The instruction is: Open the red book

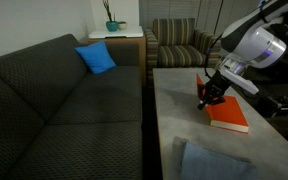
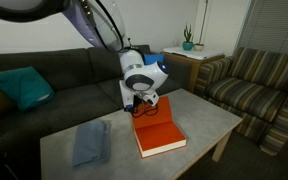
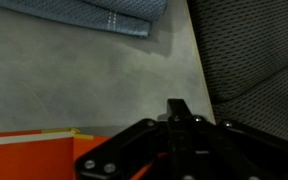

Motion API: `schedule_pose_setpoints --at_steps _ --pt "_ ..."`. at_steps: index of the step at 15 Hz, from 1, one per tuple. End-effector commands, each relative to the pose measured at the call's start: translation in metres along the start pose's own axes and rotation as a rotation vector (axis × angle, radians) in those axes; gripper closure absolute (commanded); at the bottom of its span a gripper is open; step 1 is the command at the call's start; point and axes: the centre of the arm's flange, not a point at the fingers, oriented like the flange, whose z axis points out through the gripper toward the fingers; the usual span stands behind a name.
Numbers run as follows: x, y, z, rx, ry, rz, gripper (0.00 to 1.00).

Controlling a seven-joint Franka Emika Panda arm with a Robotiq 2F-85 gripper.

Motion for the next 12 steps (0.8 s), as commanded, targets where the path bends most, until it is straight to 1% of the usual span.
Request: schedule_pose_setpoints --at_steps 1,5,8,12 --pt "0.062 0.001 0.041 -0.007 -0.051 0.018 1.00" --pt "0.052 -0.010 0.053 -0.014 -0.101 -0.010 1.00" --pt "0.038 -0.028 0.067 -0.042 -0.143 -0.051 1.00" --pt "0.022 -0.053 0.079 -0.083 -0.167 -0.111 1.00"
